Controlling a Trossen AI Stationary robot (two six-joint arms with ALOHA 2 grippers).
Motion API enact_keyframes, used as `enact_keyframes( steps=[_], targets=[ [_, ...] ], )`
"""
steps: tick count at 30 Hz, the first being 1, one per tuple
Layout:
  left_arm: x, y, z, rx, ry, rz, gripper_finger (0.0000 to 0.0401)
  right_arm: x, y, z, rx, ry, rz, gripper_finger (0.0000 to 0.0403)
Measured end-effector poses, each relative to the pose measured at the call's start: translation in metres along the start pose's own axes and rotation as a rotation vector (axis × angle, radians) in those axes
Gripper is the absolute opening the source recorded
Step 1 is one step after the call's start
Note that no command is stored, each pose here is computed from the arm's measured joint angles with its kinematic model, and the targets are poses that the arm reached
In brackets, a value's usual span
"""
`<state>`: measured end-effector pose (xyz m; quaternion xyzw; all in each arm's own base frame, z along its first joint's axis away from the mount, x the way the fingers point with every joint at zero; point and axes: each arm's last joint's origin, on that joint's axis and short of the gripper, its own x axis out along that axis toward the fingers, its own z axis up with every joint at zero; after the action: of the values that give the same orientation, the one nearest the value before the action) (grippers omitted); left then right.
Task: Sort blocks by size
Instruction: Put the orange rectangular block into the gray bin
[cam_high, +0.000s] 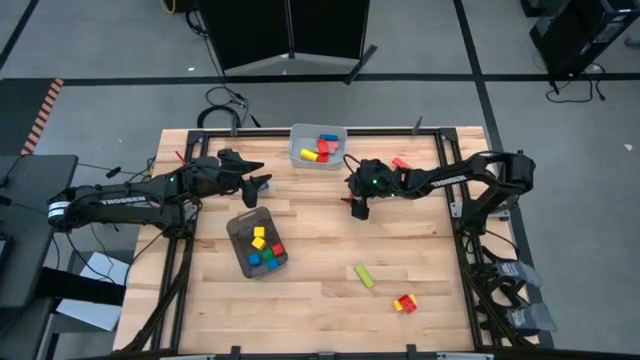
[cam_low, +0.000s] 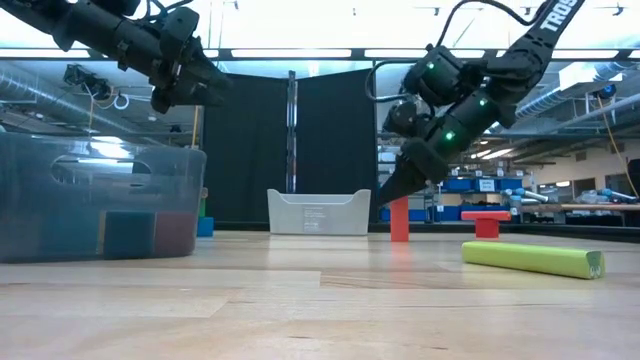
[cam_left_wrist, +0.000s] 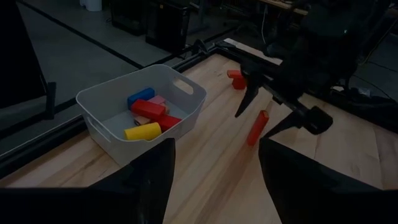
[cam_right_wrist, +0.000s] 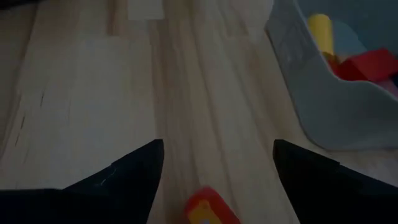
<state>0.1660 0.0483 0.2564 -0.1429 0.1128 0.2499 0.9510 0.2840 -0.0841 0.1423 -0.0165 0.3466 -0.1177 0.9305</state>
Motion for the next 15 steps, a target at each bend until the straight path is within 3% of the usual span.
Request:
enact_keyframes(
  steps=[9,15],
  targets=[
    [0.0,0.0,0.0,0.003,0.002,0.0,0.0239,0.017,0.003,-0.014,0.005,0.056,0.016,0.0277],
    [0.0,0.0,0.0,0.004,0.004,0.001,0.0239,0.019,0.005,-0.013,0.002,0.041,0.021,0.0194]
  ],
)
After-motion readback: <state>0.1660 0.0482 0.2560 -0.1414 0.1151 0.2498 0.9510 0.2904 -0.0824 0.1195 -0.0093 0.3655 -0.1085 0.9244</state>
